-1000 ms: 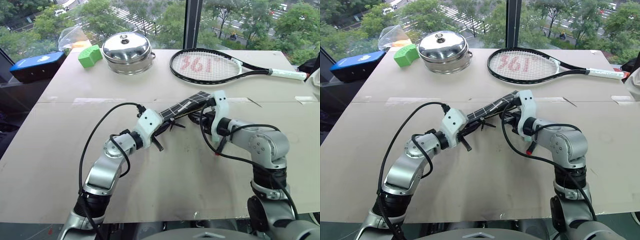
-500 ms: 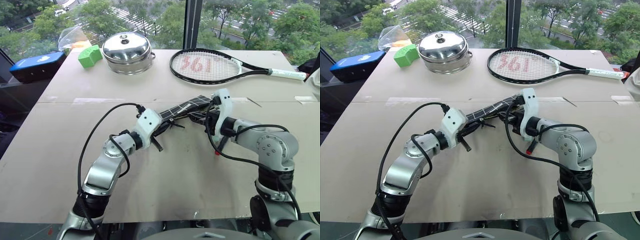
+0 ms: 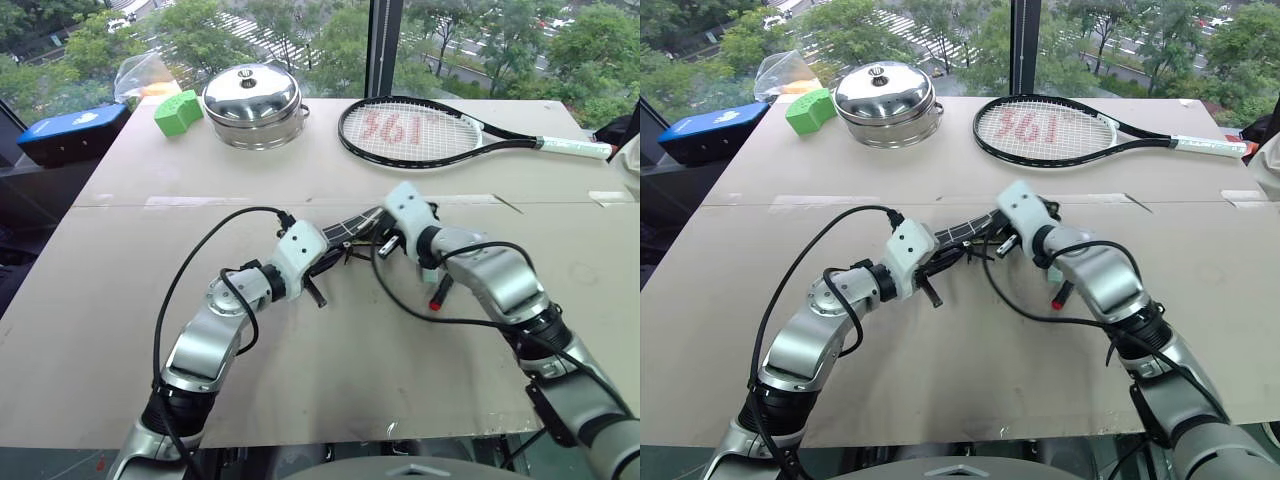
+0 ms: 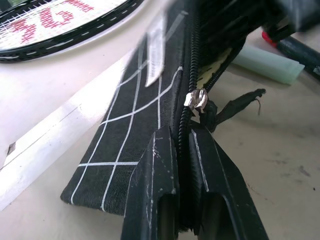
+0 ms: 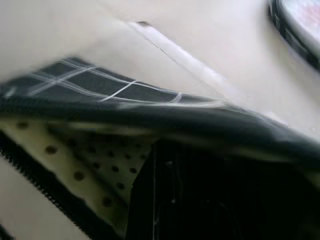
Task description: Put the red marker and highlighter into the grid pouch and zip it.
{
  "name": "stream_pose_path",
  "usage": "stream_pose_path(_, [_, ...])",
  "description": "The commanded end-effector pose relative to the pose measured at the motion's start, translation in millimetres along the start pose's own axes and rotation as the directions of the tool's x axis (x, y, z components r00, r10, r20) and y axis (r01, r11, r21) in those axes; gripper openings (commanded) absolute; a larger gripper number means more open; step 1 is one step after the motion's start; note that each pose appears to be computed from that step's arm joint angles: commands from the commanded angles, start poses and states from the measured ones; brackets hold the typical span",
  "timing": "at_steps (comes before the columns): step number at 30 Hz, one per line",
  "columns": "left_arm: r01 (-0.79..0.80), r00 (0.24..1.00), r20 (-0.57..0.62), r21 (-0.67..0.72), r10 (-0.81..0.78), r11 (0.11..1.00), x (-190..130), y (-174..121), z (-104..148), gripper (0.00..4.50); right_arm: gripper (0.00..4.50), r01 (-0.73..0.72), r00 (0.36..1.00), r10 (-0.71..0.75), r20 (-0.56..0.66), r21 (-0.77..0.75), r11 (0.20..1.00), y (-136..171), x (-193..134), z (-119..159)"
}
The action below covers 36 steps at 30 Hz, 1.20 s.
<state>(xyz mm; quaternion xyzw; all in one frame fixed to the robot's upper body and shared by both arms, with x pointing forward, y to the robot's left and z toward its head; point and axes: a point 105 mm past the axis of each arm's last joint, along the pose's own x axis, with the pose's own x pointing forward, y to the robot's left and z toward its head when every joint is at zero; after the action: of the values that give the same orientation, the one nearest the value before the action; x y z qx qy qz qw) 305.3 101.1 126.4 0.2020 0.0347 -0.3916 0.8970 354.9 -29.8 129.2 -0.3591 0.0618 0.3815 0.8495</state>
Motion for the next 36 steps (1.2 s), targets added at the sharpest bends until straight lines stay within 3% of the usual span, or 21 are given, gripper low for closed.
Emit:
stream_pose_path(1, [-0.011, 0.999, 0.032, 0.037, 0.010, 0.999, -1, 5, 11, 0.00, 0.08, -0.076, 0.996, 0.088, 0.009, -0.432, 0.899, 14, 7, 7])
stream_pose_path(2, [-0.014, 0.999, 0.029, 0.036, 0.013, 0.999, -1, 5, 10, 0.00, 0.08, -0.085, 0.995, 0.095, -0.003, -0.480, 0.873, 13, 8, 6])
stream_pose_path(5, [-0.021, 0.999, 0.024, 0.037, 0.020, 0.999, -1, 6, 9, 0.00, 0.87, -0.085, 0.996, 0.083, -0.028, -0.540, 0.837, 2, 11, 7])
stream_pose_path(14, [-0.054, 0.999, -0.002, 0.022, 0.054, 0.998, -3, 12, 2, 0.00, 4.48, -0.063, 0.997, 0.026, -0.070, -0.598, 0.799, -17, -2, -5])
stream_pose_path(18, [-0.058, 0.998, -0.016, 0.024, 0.059, 0.998, -3, 15, -1, 0.00, 4.48, -0.057, 0.997, 0.023, -0.073, -0.517, 0.854, -20, -17, -10])
stream_pose_path(21, [-0.074, 0.996, -0.044, 0.033, 0.075, 0.997, -4, 20, -6, 0.00, 4.48, -0.028, 0.999, 0.023, -0.026, -0.248, 0.968, -21, -39, -6])
stream_pose_path(24, [-0.089, 0.994, -0.060, 0.037, 0.092, 0.995, -5, 26, -9, 0.00, 4.48, 0.013, 0.999, -0.014, 0.037, 0.021, 1.000, -22, -63, 2])
stream_pose_path(29, [-0.108, 0.992, -0.060, 0.037, 0.110, 0.993, -6, 32, -9, 0.00, 4.48, 0.099, 0.995, -0.091, -0.038, 0.407, 0.908, -4, -98, -17])
stream_pose_path(32, [-0.118, 0.991, -0.061, 0.032, 0.120, 0.993, -6, 34, -10, 0.00, 4.48, 0.215, 0.973, -0.142, -0.181, 0.495, 0.842, 6, -105, -39])
stream_pose_path(36, [-0.110, 0.992, -0.055, 0.028, 0.111, 0.994, -2, 33, -9, 0.00, 4.48, 0.353, 0.927, -0.193, -0.321, 0.582, 0.733, 10, -90, -59])
